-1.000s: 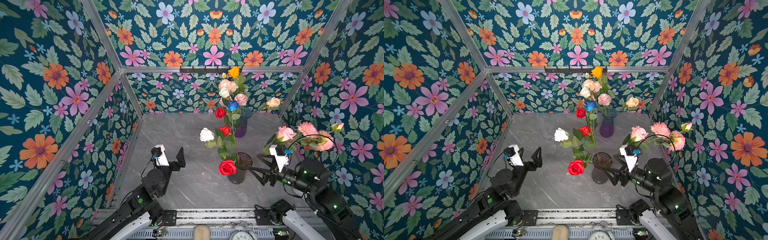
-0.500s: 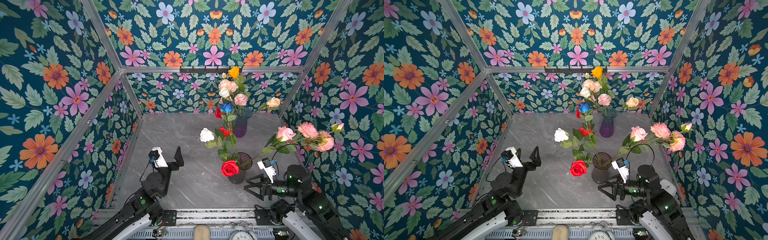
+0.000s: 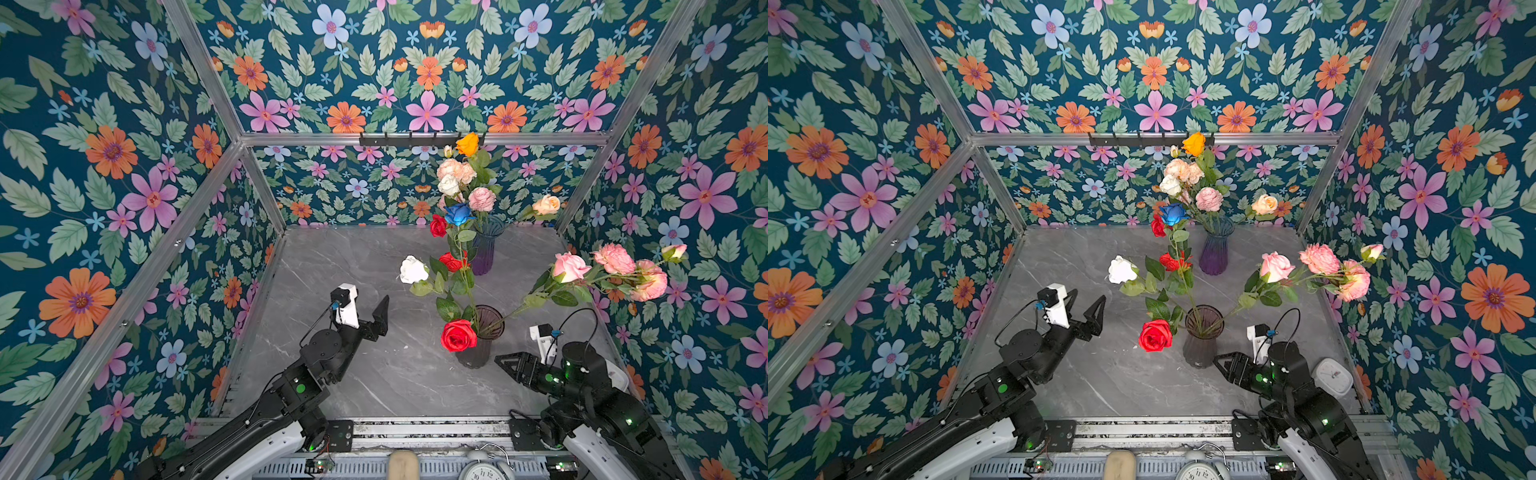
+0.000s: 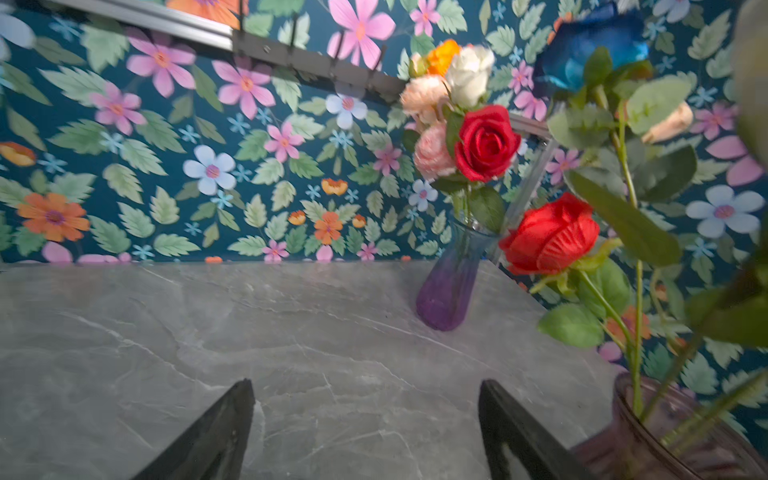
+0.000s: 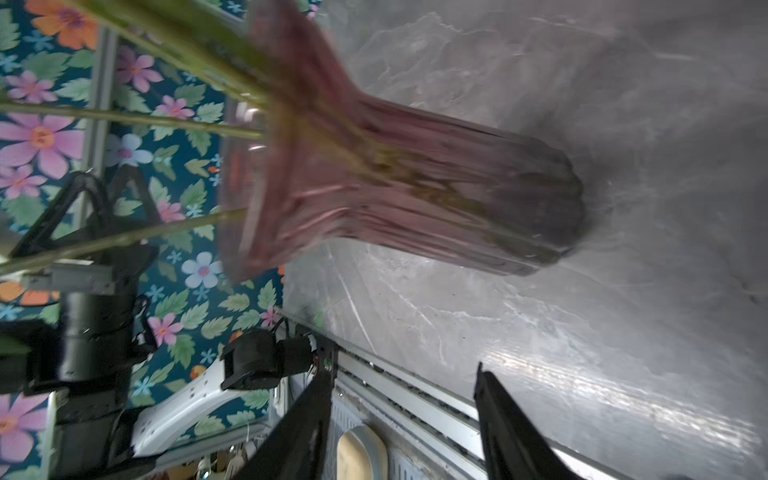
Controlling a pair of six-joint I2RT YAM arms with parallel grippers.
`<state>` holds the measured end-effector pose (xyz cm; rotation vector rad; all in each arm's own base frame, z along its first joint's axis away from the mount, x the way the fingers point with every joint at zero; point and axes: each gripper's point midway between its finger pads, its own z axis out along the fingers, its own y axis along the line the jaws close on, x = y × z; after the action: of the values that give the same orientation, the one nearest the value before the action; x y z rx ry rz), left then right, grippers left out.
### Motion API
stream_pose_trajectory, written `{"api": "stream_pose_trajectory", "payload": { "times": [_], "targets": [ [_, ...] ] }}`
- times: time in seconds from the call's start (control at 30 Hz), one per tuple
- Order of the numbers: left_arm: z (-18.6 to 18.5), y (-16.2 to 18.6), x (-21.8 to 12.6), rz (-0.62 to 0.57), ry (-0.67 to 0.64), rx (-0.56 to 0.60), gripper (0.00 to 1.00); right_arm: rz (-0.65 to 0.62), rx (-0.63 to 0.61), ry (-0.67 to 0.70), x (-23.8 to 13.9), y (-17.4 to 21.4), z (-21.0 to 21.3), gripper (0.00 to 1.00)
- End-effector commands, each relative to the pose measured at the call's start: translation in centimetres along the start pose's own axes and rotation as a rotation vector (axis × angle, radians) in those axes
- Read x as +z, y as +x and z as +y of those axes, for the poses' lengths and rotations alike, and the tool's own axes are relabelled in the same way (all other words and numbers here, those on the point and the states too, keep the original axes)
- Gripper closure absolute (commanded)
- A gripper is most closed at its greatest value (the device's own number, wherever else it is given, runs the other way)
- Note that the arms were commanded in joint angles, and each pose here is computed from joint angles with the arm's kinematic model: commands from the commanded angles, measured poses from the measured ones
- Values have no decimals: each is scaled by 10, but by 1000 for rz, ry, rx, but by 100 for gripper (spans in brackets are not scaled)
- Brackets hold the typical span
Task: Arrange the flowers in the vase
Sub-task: 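Lower the right gripper to the dark red vase base while the left gripper approaches it, then close both grippers on opposite sides of the dark red vase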
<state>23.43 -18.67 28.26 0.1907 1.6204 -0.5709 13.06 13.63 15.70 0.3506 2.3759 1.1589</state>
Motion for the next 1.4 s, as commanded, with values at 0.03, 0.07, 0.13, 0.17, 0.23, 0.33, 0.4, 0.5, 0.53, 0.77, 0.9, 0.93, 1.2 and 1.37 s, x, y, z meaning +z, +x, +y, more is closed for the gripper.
{"api": "stream_pose_trajectory", "payload": {
  "times": [0.03, 0.07, 0.13, 0.17, 0.23, 0.33, 0.4, 0.5, 0.53, 0.77, 0.9, 0.93, 1.2, 1.37],
  "targets": [
    [-37, 19, 10, 53, 196, -110, 11, -24, 207, -41, 25, 1, -19, 47],
    [-42, 26, 13, 70, 221, -127, 11, -17, 243, -49, 31, 5, -26, 50],
    [-49, 38, 18, 100, 251, -161, 12, -19, 274, -51, 37, 9, -37, 50],
    [-52, 43, 21, 111, 266, -173, 12, -18, 287, -51, 40, 12, -42, 50],
    [-55, 50, 24, 124, 281, -187, 12, -12, 318, -40, 45, 16, -51, 54],
    [-56, 55, 28, 131, 281, -190, 12, -17, 360, -35, 54, 15, -60, 64],
    [-56, 55, 29, 128, 279, -190, 12, -23, 387, -33, 61, 14, -64, 65],
    [-56, 52, 29, 121, 278, -186, 12, -37, 420, -18, 70, 11, -72, 66],
    [-56, 51, 29, 120, 276, -181, 12, -37, 437, -18, 72, 11, -73, 66],
    [-49, 38, 22, 104, 243, -144, 11, -61, 426, 164, 59, -2, -76, 74],
    [-44, 33, 17, 93, 229, -133, 10, -23, 449, 275, 57, 0, -81, 88],
    [-43, 33, 16, 92, 226, -128, 10, -9, 456, 287, 60, 1, -81, 88],
    [-38, 31, 10, 91, 213, -113, 10, -25, 531, 316, 73, -7, -86, 82],
    [-35, 27, 7, 82, 208, -99, 10, -26, 576, 250, 83, -17, -84, 81]
  ]
}}
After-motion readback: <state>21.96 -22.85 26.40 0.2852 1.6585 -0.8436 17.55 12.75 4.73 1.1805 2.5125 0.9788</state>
